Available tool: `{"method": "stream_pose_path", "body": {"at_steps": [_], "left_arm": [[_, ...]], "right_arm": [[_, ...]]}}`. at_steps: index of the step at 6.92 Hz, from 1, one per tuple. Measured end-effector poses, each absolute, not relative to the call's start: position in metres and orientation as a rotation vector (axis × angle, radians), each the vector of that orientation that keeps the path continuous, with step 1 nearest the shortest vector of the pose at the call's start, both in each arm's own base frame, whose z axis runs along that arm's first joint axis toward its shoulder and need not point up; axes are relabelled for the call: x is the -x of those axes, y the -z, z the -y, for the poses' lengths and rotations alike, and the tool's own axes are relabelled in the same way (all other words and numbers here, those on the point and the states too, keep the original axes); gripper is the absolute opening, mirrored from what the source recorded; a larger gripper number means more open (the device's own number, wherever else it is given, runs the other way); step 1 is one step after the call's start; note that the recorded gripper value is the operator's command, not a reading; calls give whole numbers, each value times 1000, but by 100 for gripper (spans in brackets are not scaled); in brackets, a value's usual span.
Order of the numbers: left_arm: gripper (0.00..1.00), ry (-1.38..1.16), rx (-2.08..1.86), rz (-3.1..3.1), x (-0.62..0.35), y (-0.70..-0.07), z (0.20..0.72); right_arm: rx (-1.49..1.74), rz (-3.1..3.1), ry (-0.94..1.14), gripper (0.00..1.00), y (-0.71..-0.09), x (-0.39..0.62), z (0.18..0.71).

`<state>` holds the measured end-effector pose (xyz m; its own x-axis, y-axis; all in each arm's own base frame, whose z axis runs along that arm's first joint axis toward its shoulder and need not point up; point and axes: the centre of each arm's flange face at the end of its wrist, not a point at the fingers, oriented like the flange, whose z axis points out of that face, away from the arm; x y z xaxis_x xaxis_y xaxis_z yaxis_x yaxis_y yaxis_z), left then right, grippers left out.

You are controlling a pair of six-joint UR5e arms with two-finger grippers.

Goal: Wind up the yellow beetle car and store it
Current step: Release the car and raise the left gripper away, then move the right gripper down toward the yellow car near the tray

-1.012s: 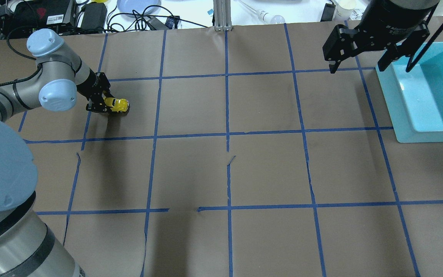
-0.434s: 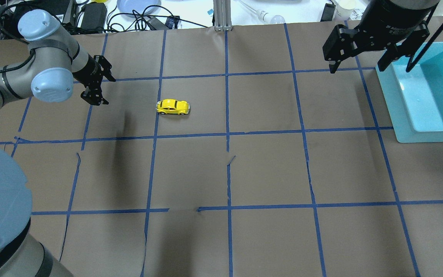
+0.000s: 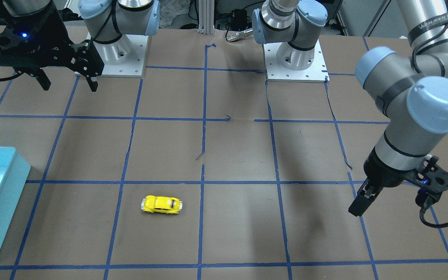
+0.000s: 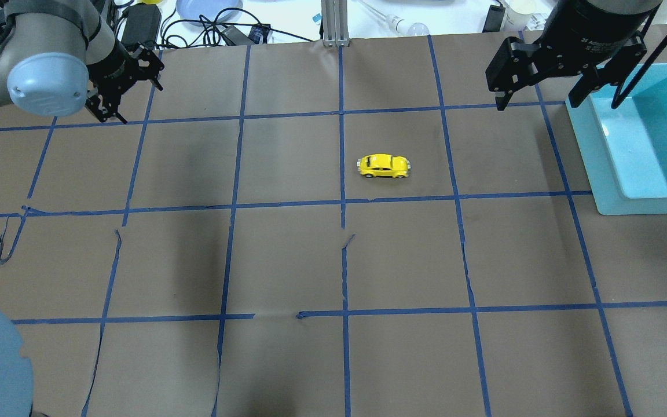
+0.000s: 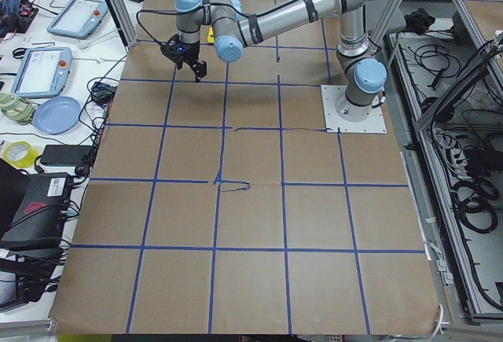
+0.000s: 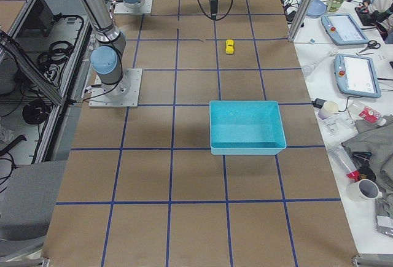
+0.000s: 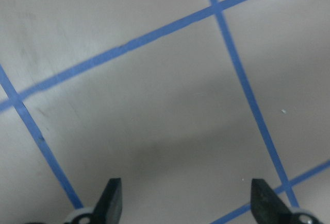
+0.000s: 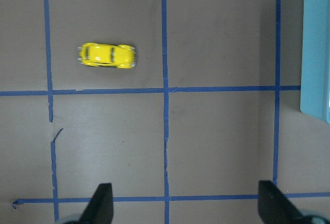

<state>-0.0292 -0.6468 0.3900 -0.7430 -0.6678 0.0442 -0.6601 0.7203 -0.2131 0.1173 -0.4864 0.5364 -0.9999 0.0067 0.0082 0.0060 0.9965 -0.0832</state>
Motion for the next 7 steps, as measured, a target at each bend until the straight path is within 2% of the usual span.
{"method": "stream_pose_path", "body": {"at_steps": [3,7], "left_arm": [[100,242,650,-2973,72,-457,613],[100,117,360,-3030,118,-469,579]], "right_arm": [[-12,3135,-113,100,-533,-118,485],[-21,3144,-118,100,-534,-119,485]]}}
